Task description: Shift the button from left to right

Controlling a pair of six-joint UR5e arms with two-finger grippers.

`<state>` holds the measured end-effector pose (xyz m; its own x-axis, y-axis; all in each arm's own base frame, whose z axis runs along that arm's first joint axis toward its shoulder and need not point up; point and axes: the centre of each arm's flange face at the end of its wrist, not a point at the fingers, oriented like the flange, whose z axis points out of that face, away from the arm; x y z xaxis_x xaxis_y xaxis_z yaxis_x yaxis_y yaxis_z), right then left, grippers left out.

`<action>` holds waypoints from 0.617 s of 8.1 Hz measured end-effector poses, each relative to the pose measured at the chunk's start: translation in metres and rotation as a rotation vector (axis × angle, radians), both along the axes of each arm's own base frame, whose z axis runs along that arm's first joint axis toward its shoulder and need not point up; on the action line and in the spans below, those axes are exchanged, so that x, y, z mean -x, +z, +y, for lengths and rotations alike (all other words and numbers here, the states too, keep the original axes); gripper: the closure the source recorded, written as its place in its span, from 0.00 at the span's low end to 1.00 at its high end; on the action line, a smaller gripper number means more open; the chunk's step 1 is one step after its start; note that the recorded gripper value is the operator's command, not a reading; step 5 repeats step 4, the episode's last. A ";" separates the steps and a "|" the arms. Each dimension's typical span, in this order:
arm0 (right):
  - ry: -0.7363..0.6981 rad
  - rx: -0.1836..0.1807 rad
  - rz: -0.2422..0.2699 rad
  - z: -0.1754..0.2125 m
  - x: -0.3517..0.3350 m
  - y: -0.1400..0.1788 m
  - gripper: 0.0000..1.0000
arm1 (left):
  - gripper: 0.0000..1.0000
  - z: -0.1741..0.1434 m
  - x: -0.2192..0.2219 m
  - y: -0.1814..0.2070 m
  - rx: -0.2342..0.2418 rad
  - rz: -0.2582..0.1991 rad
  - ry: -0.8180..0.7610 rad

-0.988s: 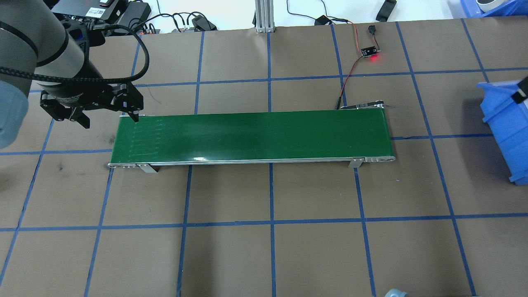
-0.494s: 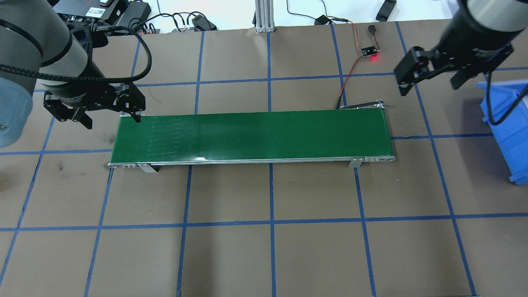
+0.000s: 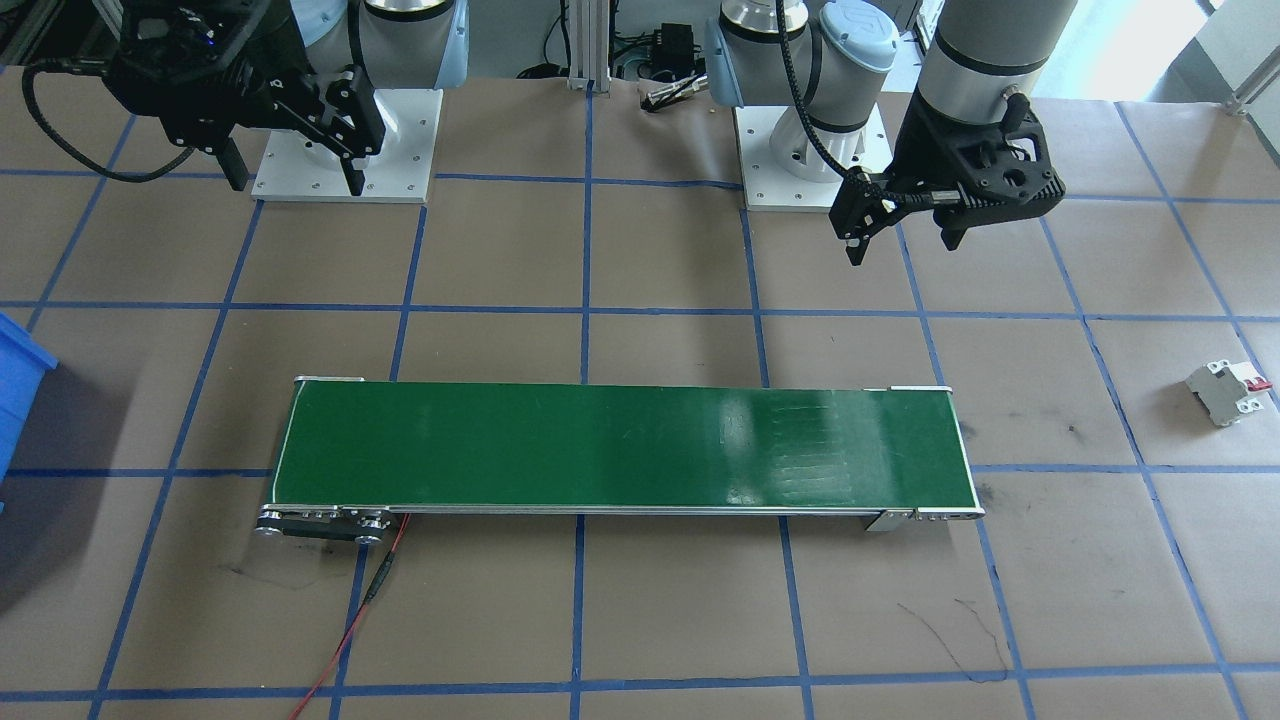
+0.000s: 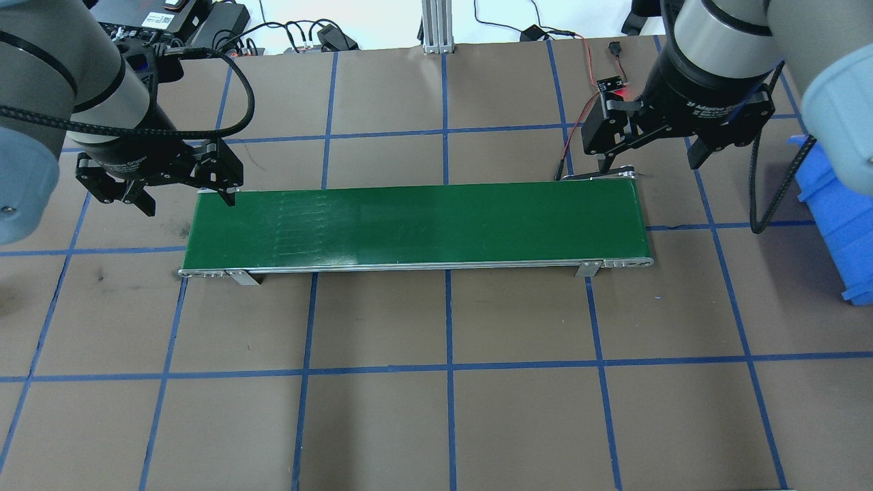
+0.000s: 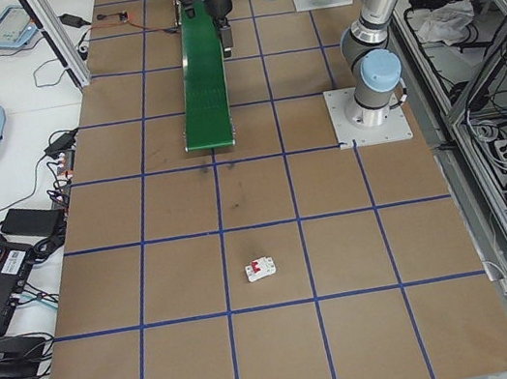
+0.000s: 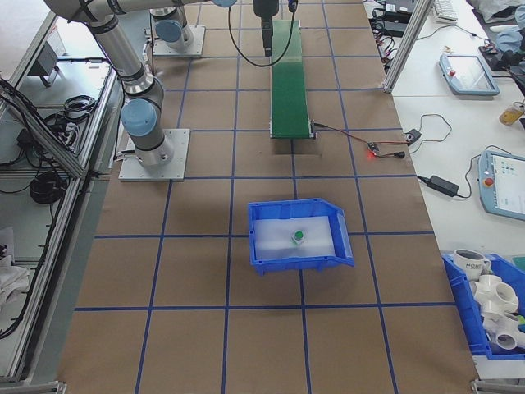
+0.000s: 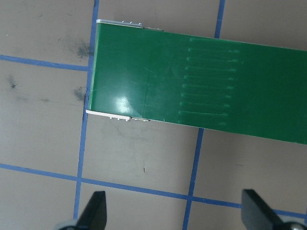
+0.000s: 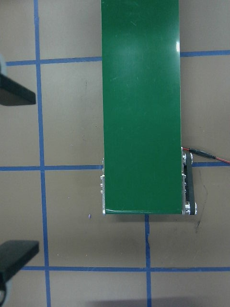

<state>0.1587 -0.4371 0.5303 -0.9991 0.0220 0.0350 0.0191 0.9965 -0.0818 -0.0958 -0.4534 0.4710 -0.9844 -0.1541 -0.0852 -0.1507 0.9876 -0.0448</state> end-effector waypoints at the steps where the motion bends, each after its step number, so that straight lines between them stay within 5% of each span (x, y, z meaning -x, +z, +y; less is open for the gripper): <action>1: 0.003 -0.001 0.002 0.000 -0.003 -0.001 0.00 | 0.00 0.000 0.000 0.000 -0.001 0.000 0.000; 5: 0.008 -0.004 0.003 0.000 -0.005 -0.002 0.00 | 0.00 -0.001 0.000 -0.002 -0.005 0.001 0.001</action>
